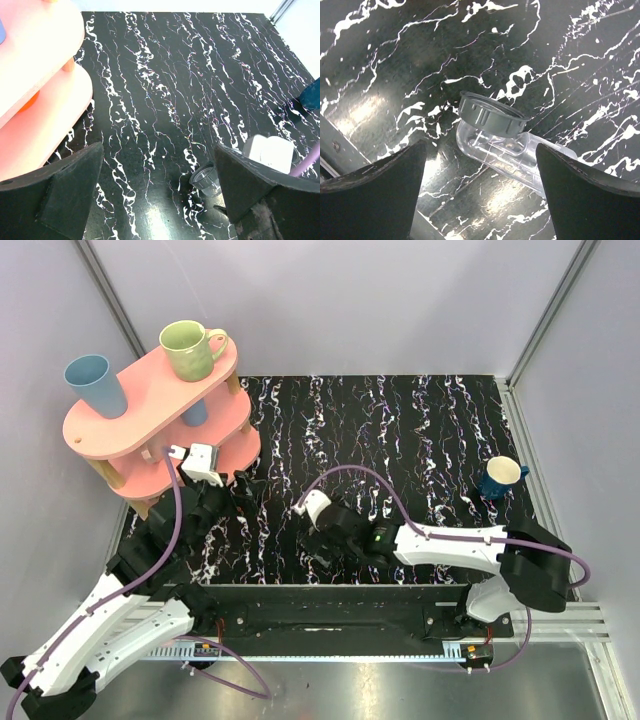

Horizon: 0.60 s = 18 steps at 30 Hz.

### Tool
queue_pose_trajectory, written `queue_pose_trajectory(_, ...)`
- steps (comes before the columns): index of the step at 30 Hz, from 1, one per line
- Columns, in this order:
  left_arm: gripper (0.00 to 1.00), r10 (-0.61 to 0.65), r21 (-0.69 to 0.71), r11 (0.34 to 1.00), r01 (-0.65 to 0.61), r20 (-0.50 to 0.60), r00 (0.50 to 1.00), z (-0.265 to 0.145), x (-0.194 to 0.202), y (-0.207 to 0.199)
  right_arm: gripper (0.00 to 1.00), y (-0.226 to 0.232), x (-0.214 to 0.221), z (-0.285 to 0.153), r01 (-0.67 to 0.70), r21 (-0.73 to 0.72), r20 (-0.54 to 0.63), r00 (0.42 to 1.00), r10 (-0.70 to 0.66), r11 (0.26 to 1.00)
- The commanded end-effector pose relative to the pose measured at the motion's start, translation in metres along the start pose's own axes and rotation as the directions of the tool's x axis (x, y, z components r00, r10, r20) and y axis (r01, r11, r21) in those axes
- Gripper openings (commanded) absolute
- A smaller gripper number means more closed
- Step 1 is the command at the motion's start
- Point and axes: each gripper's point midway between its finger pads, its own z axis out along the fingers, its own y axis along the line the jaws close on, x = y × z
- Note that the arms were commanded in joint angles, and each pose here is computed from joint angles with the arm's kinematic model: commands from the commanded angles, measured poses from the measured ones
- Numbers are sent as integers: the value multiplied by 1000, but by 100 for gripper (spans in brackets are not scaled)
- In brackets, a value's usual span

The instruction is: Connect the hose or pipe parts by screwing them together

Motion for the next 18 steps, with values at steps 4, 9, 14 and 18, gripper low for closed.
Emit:
queue_pose_trajectory(4, 95, -8, -14, 1000, 9, 28, 1000, 0, -13, 0, 99, -13, -29, 12, -278, 96, 65, 960, 273, 956)
queue_pose_trajectory(9, 95, -5, -26, 1000, 6, 28, 1000, 1, -12, 2, 97, -12, -26, 27, -315, 110, 45, 949, 312, 943)
queue_pose_trajectory(14, 95, -7, -25, 1000, 7, 25, 1000, 1, -11, 1, 95, -21, -28, 30, -361, 155, 50, 933, 358, 920)
queue_pose_trajectory(18, 95, -3, -24, 1000, 3, 14, 1000, 3, -9, 0, 94, -22, -23, 33, -360, 164, 39, 933, 358, 919)
